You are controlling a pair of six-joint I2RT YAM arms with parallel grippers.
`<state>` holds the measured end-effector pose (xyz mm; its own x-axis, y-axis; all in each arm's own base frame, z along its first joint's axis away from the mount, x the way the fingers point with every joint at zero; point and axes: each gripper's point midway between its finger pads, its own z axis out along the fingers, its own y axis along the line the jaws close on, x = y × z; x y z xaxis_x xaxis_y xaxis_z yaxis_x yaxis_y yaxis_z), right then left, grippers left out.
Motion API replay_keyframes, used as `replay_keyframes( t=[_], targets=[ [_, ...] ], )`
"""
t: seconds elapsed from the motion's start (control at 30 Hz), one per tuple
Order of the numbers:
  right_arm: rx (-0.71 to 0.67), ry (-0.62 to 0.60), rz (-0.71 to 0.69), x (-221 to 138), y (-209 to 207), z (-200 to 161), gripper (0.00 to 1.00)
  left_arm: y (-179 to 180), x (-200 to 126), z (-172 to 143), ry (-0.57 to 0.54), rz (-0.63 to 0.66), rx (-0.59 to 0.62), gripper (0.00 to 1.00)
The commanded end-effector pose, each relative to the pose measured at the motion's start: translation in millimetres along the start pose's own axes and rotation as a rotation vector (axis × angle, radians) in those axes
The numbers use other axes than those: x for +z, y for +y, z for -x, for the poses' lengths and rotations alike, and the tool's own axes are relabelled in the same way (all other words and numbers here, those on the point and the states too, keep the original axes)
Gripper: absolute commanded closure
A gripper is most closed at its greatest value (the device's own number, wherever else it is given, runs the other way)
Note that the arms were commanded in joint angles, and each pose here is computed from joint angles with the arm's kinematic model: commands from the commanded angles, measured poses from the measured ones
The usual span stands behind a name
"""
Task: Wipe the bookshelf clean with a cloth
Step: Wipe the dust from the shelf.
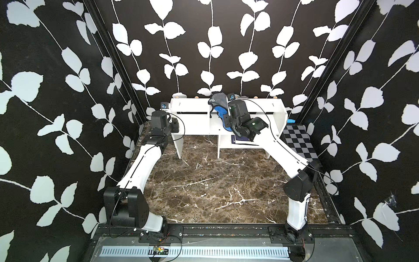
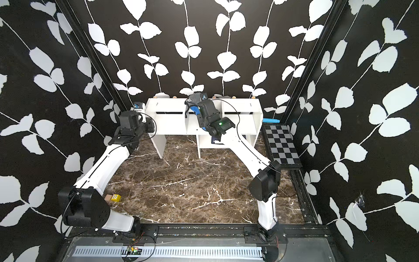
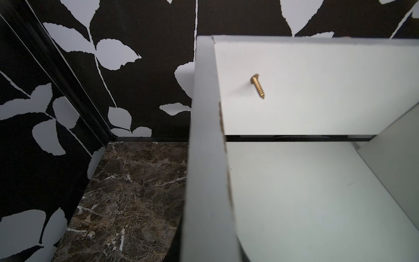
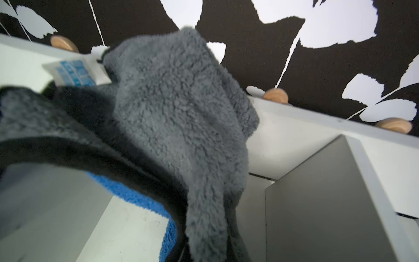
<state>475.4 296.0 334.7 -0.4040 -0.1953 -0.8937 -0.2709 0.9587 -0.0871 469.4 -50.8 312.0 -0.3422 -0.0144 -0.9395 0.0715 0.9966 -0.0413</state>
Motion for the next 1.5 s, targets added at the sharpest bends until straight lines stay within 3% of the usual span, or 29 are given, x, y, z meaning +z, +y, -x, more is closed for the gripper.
replay_keyframes(
  t=[0.0, 0.23, 0.43, 0.73, 0.97, 1.23, 1.47],
  targets=[
    [0.017, -0.01, -0.036, 4.2, -4.0, -4.4, 1.0, 17.0, 6.4, -25.4, 0.09, 0.031, -0.176, 1.0],
    [-0.006, 0.041, -0.012, 7.8, 1.4, -23.5, 1.0, 17.4, 6.4, -25.4, 0.09, 0.032, -0.174, 1.0],
    [-0.046, 0.05, -0.093, 2.4, -15.3, -29.8, 1.0, 17.4, 5.8, -24.4, 0.088, 0.033, -0.174, 1.0],
    [-0.006, -0.196, -0.133, -78.2, -43.3, 65.8, 1.0, 18.1, 5.3, -24.1, 0.087, 0.038, -0.171, 1.0],
    [0.042, -0.353, -0.23, -132.6, -84.0, 99.4, 1.0, 17.9, 5.1, -23.7, 0.087, 0.036, -0.172, 1.0],
    [0.153, -0.243, -0.245, -97.0, -120.7, 57.4, 1.0, 18.2, 4.2, -23.3, 0.086, 0.038, -0.174, 1.0],
    [0.24, -0.097, -0.296, -52.2, -154.9, -11.2, 1.0, 18.8, 4.7, -23.9, 0.087, 0.041, -0.171, 1.0]
  ],
)
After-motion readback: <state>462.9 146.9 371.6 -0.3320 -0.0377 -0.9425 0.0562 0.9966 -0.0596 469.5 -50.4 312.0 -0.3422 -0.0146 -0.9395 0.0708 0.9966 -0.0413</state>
